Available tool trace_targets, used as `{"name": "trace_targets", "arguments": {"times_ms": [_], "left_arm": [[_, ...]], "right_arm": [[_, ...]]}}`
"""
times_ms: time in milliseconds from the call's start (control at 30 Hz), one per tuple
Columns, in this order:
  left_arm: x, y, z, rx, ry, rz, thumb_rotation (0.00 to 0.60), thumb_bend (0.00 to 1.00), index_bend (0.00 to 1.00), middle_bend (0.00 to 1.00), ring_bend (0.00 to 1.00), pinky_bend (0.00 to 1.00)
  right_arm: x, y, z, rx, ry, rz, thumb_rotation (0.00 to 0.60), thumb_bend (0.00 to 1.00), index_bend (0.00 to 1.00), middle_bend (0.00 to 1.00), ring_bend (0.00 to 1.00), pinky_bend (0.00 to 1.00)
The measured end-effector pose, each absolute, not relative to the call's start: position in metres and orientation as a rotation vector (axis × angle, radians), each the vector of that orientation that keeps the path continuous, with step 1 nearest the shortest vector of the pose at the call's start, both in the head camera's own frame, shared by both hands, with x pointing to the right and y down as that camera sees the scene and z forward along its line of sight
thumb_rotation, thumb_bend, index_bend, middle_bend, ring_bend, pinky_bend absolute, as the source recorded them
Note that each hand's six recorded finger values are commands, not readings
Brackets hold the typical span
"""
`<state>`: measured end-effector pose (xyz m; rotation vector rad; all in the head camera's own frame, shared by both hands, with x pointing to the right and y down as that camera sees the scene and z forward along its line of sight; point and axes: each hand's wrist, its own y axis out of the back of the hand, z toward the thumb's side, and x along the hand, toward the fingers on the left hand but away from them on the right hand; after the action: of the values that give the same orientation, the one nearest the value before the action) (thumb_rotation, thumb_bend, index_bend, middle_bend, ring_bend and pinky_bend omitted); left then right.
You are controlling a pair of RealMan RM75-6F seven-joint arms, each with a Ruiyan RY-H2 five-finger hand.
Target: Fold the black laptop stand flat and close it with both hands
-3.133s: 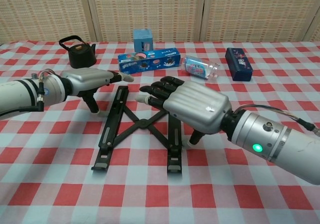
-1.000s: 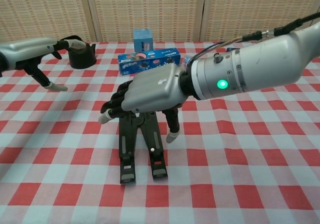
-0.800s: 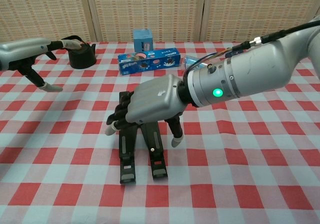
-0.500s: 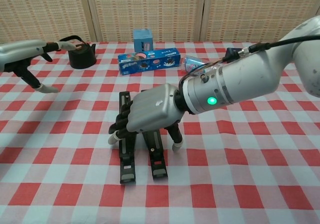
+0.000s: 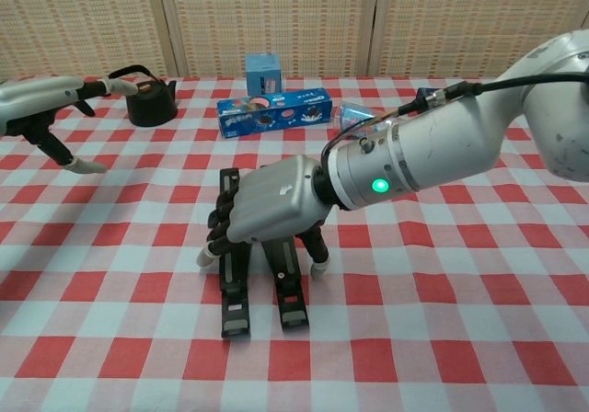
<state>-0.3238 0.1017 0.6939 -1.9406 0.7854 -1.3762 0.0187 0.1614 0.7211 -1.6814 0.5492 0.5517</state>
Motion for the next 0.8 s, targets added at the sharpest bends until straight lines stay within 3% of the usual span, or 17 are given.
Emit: {"name": "trace_targets", "arguments": {"times_ms": [367, 567, 700, 733, 800], "left_arm": [[-0.3231, 0.1026, 0.6961, -1.945, 0.781, -1.376, 0.6, 0.22, 0.0, 0.0, 0.0, 0.17], [-0.3229, 0.1027, 0.6956, -1.948, 0.783, -1.372, 0.6, 0.22, 0.0, 0.0, 0.0, 0.17], [-0.3232, 0.1033, 0.6963, -1.948, 0.779, -1.376, 0.6, 0.22, 0.0, 0.0, 0.0, 0.17], [-0.3233, 0.1032, 0.6963, -1.948, 0.78, -1.376, 0.6, 0.22, 0.0, 0.0, 0.0, 0.17], [-0.3233, 0.103, 0.6962, -1.948, 0.782, -1.376, 0.6, 0.22, 0.0, 0.0, 0.0, 0.17]], "right_arm": [[0.0159, 0.1606, 0.7203, -1.704, 0.515, 0.537, 0.6, 0.1, 0.38, 0.37, 0.0, 0.0], [0.0147, 0.1608, 0.7191, -1.722, 0.484, 0.518, 0.6, 0.12, 0.48, 0.44, 0.07, 0.0], [0.0146, 0.1621, 0.7182, -1.729, 0.472, 0.504, 0.6, 0.12, 0.48, 0.41, 0.07, 0.0], [0.0149, 0.1621, 0.7182, -1.728, 0.472, 0.504, 0.6, 0.12, 0.44, 0.38, 0.07, 0.0], [0.0163, 0.1615, 0.718, -1.723, 0.472, 0.507, 0.6, 0.1, 0.25, 0.26, 0.04, 0.0]]}}
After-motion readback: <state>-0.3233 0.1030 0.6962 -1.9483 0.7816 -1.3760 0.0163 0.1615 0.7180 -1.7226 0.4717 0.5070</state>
